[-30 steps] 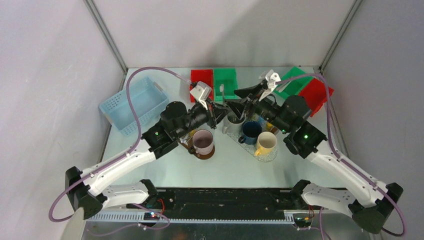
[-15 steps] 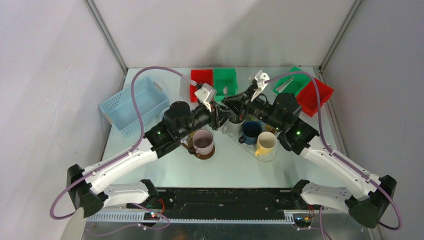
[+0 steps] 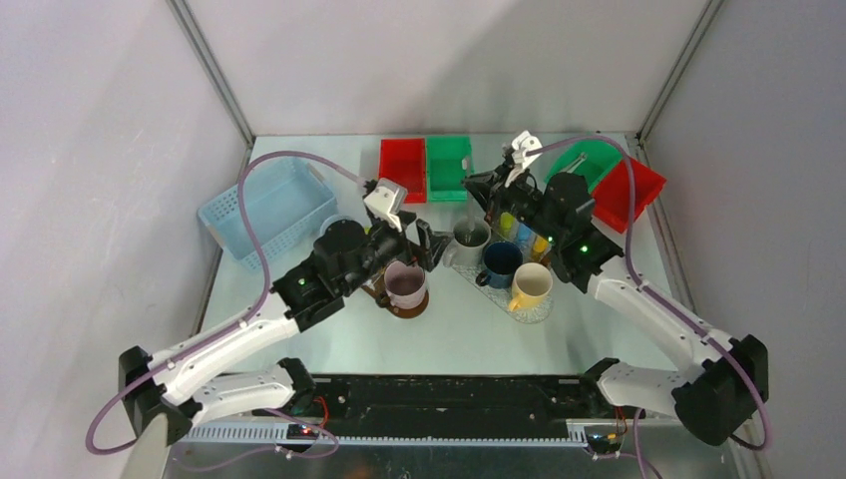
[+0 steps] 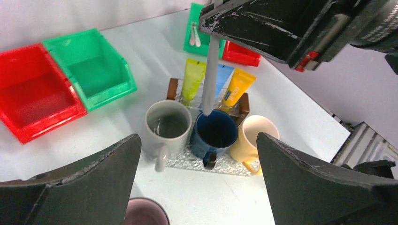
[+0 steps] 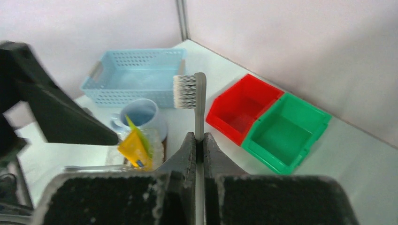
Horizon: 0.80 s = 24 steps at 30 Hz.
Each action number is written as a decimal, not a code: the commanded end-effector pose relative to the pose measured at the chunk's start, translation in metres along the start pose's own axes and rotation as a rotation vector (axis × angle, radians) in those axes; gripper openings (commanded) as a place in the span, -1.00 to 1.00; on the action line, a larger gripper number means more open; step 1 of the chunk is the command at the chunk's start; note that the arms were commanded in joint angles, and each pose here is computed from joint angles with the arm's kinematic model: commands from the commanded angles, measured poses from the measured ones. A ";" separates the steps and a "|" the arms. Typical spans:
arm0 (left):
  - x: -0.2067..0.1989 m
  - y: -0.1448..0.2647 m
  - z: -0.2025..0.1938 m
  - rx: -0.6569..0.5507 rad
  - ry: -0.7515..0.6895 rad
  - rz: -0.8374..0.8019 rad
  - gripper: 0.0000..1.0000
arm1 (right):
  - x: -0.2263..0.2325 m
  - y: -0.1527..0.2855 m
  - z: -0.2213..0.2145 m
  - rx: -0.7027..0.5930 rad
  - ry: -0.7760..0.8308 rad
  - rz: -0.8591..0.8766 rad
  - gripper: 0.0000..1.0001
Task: Prepare toiletry sets of a toothbrush and toothpaste on the tray
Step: Place the toothbrush in the cup.
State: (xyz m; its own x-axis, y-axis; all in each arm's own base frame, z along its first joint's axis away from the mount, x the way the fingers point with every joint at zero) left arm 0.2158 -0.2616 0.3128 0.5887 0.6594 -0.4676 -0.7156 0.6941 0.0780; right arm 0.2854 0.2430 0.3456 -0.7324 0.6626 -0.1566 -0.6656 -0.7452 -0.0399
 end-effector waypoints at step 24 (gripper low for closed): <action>0.032 0.079 0.020 -0.114 0.100 0.205 0.99 | -0.027 -0.057 -0.169 0.144 0.120 -0.066 -0.93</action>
State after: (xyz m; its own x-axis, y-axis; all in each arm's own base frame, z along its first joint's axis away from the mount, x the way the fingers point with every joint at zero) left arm 0.1853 -0.1839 0.3206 0.4125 0.7445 -0.5249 -0.8415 0.5321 0.0932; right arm 0.3618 0.2565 0.1827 -0.7012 0.6703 -0.2429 -0.7076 -0.6961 0.1215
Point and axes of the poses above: each gripper's point midway between its finger pads, its own y axis back along the fingers, its own x axis along the line the jaws close on, z = x × y, the point moved 4 cm from there along y, back along the fingers, and after that the axes turned 14 degrees about y, right-handed, at the moved point
